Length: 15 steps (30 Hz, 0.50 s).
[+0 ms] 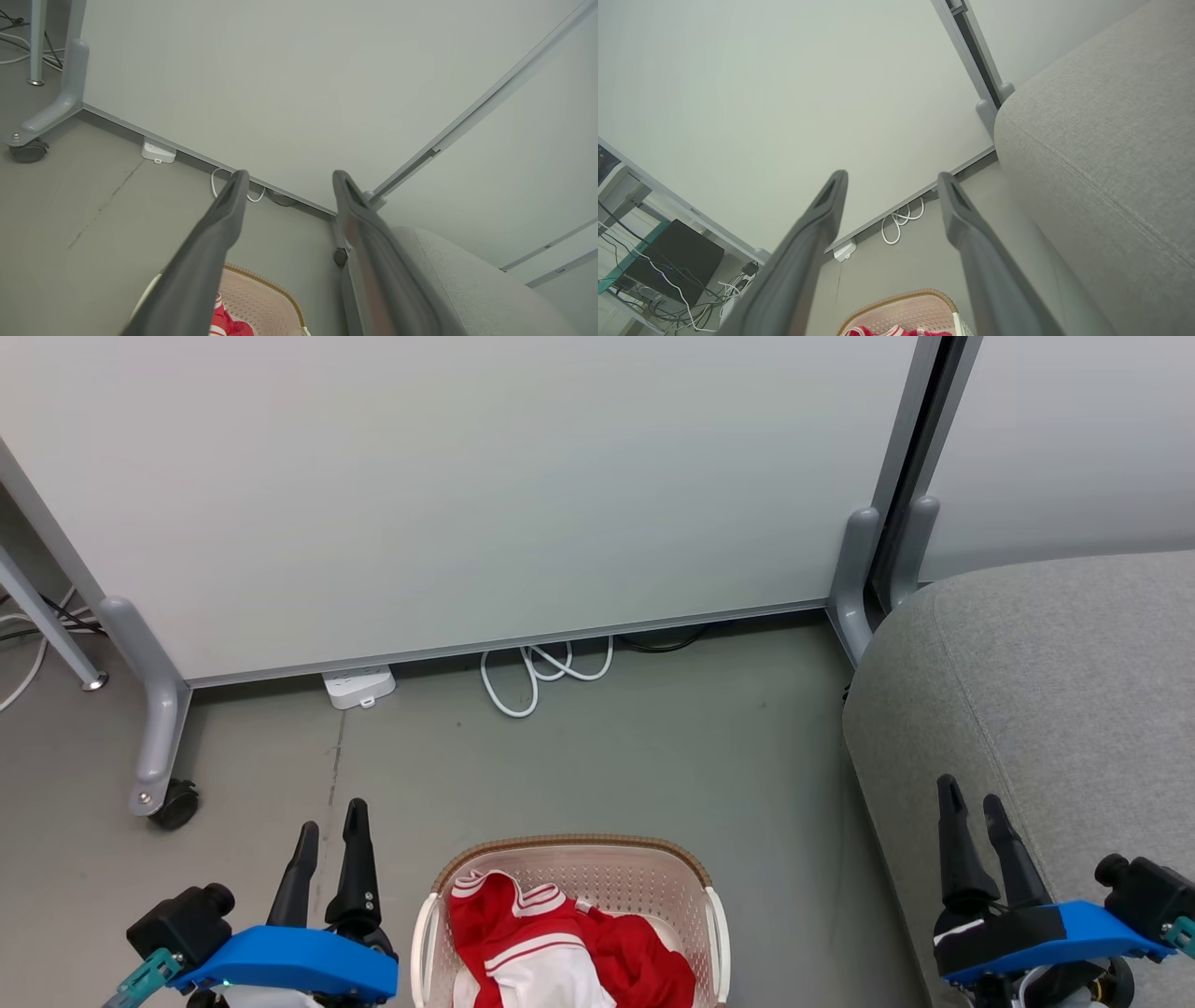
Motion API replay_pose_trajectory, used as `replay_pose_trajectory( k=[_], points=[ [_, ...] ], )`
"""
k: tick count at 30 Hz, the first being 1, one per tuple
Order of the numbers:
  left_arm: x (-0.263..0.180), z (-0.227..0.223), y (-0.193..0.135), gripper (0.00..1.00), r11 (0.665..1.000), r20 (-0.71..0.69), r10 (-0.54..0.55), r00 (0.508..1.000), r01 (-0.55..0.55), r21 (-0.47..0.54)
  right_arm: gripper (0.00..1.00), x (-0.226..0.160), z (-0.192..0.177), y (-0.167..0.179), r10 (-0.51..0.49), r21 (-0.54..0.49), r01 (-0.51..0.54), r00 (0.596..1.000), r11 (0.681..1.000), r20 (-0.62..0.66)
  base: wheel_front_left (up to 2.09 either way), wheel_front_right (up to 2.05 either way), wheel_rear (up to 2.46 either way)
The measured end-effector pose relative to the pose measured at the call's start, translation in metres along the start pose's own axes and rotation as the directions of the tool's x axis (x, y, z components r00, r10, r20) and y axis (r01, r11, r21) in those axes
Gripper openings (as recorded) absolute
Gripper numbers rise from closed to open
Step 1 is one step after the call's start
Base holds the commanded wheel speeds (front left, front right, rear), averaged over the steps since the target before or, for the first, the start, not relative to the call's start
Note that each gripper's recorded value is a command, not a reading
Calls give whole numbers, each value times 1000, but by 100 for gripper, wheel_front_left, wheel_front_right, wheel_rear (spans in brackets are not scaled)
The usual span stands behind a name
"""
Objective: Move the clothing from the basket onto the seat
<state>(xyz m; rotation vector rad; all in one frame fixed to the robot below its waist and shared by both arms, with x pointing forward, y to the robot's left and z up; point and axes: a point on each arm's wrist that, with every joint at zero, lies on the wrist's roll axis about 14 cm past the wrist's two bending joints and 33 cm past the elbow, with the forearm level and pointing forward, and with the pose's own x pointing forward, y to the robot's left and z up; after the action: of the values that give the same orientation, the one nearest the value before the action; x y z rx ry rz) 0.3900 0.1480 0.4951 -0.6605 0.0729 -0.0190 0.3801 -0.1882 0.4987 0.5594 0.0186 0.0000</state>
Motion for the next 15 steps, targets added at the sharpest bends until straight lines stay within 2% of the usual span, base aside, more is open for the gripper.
replay_pose_trajectory(
  k=[15],
  points=[
    [2, 3, -10, 100, 984, 30, -41, 999, 35, 174, 100, 1, 1, 10, 40, -185, -38, 999, 982, 4, 0, 0, 0]
  ],
)
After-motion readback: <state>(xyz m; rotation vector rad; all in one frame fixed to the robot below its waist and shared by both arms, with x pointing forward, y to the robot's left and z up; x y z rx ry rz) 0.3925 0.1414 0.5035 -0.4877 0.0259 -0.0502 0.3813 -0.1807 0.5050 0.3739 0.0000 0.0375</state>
